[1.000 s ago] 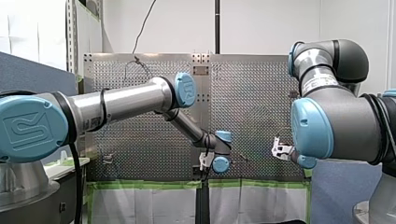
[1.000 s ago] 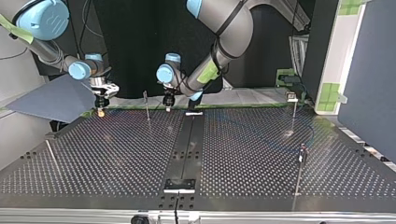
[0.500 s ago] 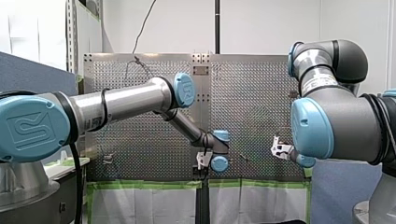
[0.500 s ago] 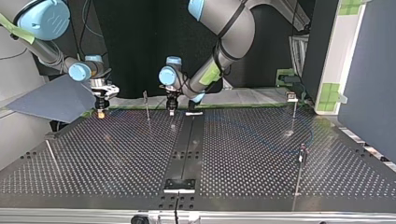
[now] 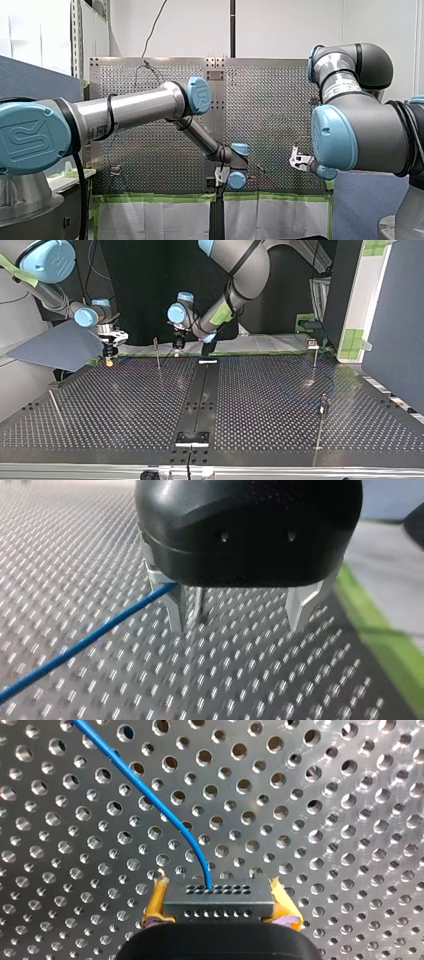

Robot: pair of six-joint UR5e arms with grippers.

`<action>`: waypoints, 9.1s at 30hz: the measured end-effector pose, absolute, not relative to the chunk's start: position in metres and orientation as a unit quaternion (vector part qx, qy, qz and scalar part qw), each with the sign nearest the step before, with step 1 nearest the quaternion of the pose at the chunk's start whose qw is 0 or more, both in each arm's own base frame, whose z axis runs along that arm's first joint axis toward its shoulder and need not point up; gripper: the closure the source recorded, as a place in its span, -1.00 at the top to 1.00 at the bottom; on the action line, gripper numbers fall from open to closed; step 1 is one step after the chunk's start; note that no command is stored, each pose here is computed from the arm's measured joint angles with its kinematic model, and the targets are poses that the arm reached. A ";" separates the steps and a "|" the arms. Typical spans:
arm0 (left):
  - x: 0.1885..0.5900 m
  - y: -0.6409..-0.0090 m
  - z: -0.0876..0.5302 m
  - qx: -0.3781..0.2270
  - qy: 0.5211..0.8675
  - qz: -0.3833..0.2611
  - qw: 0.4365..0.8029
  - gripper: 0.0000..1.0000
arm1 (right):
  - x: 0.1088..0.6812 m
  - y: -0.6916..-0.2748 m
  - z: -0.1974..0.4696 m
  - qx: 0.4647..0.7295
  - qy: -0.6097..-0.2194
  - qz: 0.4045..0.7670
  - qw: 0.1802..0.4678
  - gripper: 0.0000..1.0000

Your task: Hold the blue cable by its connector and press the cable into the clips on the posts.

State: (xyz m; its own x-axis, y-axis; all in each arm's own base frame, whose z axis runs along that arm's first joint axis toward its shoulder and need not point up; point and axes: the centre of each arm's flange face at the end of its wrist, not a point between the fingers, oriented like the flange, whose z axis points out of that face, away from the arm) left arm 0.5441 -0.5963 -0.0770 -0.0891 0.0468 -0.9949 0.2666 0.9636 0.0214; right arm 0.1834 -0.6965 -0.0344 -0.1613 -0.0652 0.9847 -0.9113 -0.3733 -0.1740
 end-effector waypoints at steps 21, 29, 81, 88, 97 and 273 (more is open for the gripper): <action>0.492 -0.649 -0.054 0.198 0.717 -0.107 0.660 1.00 | 0.193 -0.692 -0.038 0.557 -0.443 0.618 0.334 -1.00; 0.481 -0.654 -0.055 0.198 0.719 -0.113 0.657 1.00 | 0.194 -0.692 -0.039 0.557 -0.443 0.618 0.334 -1.00; 0.466 -0.659 -0.060 0.183 0.726 -0.135 0.649 1.00 | 0.198 -0.690 -0.042 0.559 -0.443 0.619 0.329 -1.00; 0.467 -0.659 -0.059 0.181 0.726 -0.135 0.649 1.00 | 0.198 -0.690 -0.042 0.559 -0.443 0.619 0.329 -1.00; 0.454 -0.662 -0.047 0.191 0.728 -0.136 0.644 1.00 | 0.198 -0.690 -0.041 0.559 -0.442 0.619 0.329 -1.00; 0.202 -0.312 0.111 -0.041 0.721 -0.232 0.652 1.00 | 0.218 -0.658 -0.002 0.597 -0.421 0.594 0.337 -1.00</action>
